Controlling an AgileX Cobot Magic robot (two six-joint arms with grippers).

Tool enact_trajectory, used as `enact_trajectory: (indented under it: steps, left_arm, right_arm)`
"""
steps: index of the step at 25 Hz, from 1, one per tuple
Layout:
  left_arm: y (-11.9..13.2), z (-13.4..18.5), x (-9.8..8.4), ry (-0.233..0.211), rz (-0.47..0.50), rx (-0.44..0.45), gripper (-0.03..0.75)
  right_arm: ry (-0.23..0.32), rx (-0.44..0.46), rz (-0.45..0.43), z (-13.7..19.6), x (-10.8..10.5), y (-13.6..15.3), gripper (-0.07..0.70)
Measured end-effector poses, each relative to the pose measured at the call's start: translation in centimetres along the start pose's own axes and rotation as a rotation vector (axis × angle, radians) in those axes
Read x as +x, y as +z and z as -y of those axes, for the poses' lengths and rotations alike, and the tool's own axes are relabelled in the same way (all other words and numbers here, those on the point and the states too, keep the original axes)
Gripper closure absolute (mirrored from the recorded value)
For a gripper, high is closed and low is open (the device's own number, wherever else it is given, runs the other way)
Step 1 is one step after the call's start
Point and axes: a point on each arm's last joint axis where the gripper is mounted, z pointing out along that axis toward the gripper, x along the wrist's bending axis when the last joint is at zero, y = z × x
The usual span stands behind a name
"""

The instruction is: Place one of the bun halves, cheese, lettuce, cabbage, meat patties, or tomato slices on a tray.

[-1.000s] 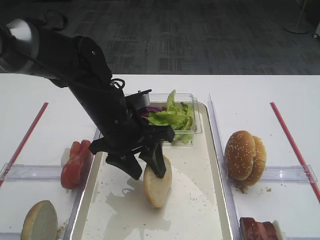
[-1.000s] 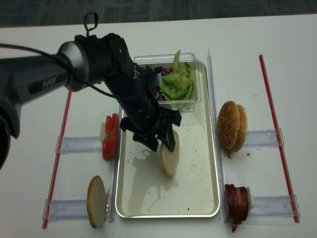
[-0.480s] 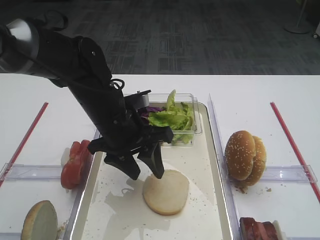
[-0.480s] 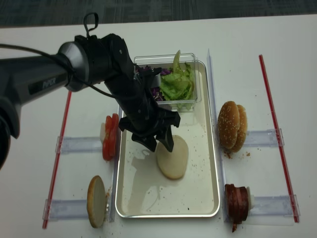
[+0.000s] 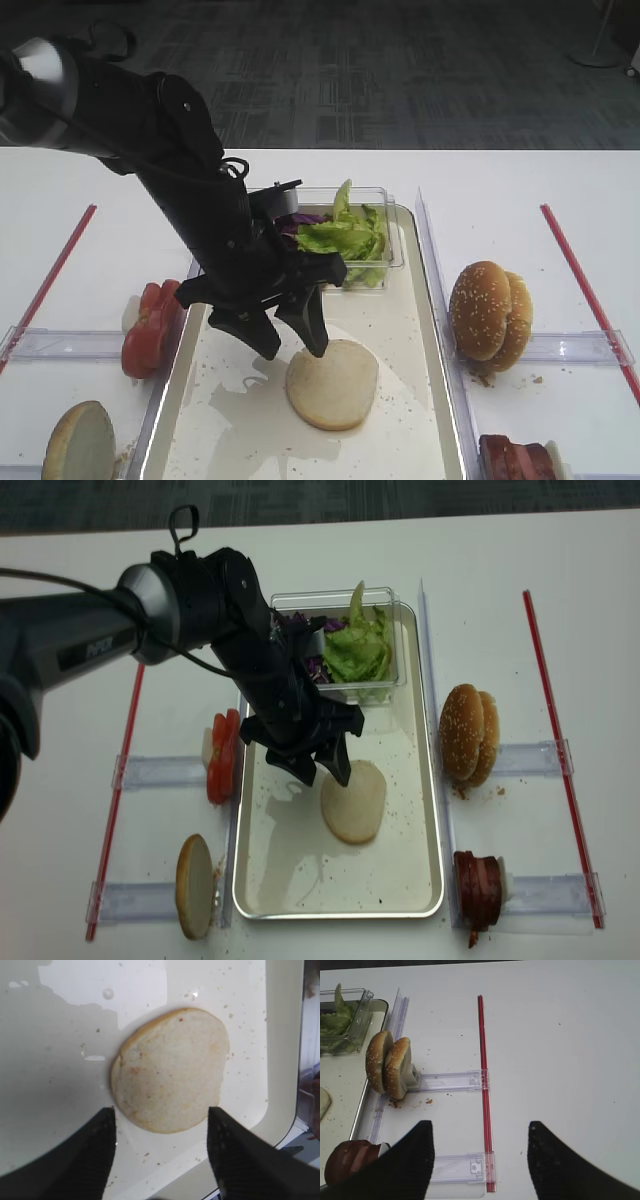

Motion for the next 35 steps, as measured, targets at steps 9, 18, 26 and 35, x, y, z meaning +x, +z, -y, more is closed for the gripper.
enact_trajectory:
  steps: [9, 18, 26, 35]
  left_arm:
    - [-2.5, 0.6, -1.2, 0.034, 0.016, -0.069, 0.342]
    - [-8.0, 2.7, -3.6, 0.08, 0.051, -0.203, 0.341]
    - [-10.4, 4.3, -4.2, 0.097, 0.028, -0.24, 0.342]
    - [-10.7, 4.5, -1.5, 0.009, -0.259, -0.214, 0.341]
  right_arm:
    - [0.0, 0.0, 0.0, 0.0, 0.0, 0.0, 0.186]
    - [0.0, 0.0, 0.0, 0.0, 0.0, 0.0, 0.186]
    - [0.004, 0.0, 0.0, 0.0, 0.0, 0.0, 0.186]
    - [0.002, 0.0, 0.0, 0.0, 0.0, 0.0, 0.186]
